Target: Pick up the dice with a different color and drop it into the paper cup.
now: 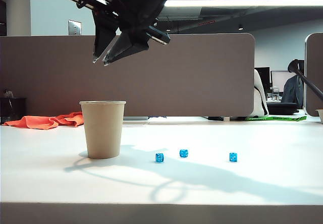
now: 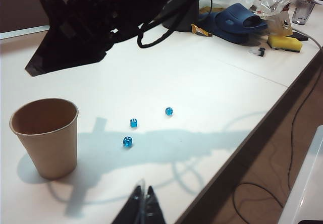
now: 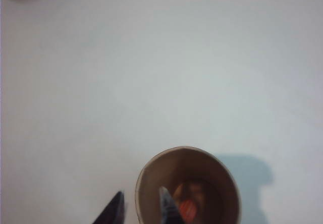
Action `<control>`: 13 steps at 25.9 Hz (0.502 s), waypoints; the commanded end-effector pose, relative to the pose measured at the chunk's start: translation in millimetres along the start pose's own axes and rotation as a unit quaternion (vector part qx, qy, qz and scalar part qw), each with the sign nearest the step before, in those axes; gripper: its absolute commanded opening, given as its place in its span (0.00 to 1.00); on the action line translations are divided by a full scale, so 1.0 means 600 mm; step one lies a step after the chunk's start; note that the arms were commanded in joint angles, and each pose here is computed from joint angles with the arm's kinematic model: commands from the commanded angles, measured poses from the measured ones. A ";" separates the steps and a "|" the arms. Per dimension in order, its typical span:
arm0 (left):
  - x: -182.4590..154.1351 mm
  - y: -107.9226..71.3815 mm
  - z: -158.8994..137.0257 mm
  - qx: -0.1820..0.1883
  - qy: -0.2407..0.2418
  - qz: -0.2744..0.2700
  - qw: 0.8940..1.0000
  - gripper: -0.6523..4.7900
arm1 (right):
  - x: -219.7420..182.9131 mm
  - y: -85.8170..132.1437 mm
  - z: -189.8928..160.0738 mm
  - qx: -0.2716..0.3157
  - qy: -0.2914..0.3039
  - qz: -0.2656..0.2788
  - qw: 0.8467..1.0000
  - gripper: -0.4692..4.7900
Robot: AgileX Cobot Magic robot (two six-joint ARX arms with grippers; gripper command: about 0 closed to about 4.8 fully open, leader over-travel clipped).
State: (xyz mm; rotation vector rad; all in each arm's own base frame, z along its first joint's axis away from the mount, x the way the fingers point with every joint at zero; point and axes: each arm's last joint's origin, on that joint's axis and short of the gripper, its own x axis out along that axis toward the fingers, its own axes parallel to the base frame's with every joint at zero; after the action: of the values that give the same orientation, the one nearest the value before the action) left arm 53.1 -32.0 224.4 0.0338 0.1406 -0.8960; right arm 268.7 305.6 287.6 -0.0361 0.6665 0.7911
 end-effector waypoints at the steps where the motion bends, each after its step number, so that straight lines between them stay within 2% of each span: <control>1: -0.001 -0.001 0.005 0.004 -0.009 -0.001 1.000 0.11 | -0.004 0.003 0.009 -0.001 -0.021 0.004 1.000 0.28; 5: -0.001 -0.001 0.006 0.006 -0.011 0.000 1.000 0.11 | -0.006 0.000 0.018 -0.001 -0.047 0.008 0.999 0.25; 7: -0.001 0.000 0.007 0.007 -0.013 0.002 1.000 0.11 | -0.009 -0.004 0.022 -0.020 -0.052 0.006 0.998 0.07; 10: -0.001 0.000 0.007 0.008 -0.013 0.005 1.000 0.11 | -0.015 -0.010 0.026 -0.059 -0.058 -0.006 0.997 0.09; 12: -0.001 0.001 0.007 0.007 -0.012 0.017 1.000 0.11 | -0.020 -0.017 0.030 -0.057 -0.064 -0.020 0.996 0.09; 13: -0.002 0.004 0.008 0.005 -0.013 0.044 0.999 0.11 | -0.026 -0.026 0.033 -0.052 -0.067 -0.036 0.996 0.09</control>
State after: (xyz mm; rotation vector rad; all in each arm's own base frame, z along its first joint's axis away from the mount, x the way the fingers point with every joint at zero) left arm 54.0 -31.4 225.6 0.0394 0.1265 -0.8623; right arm 281.2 293.9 301.5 -0.1015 0.5265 0.7772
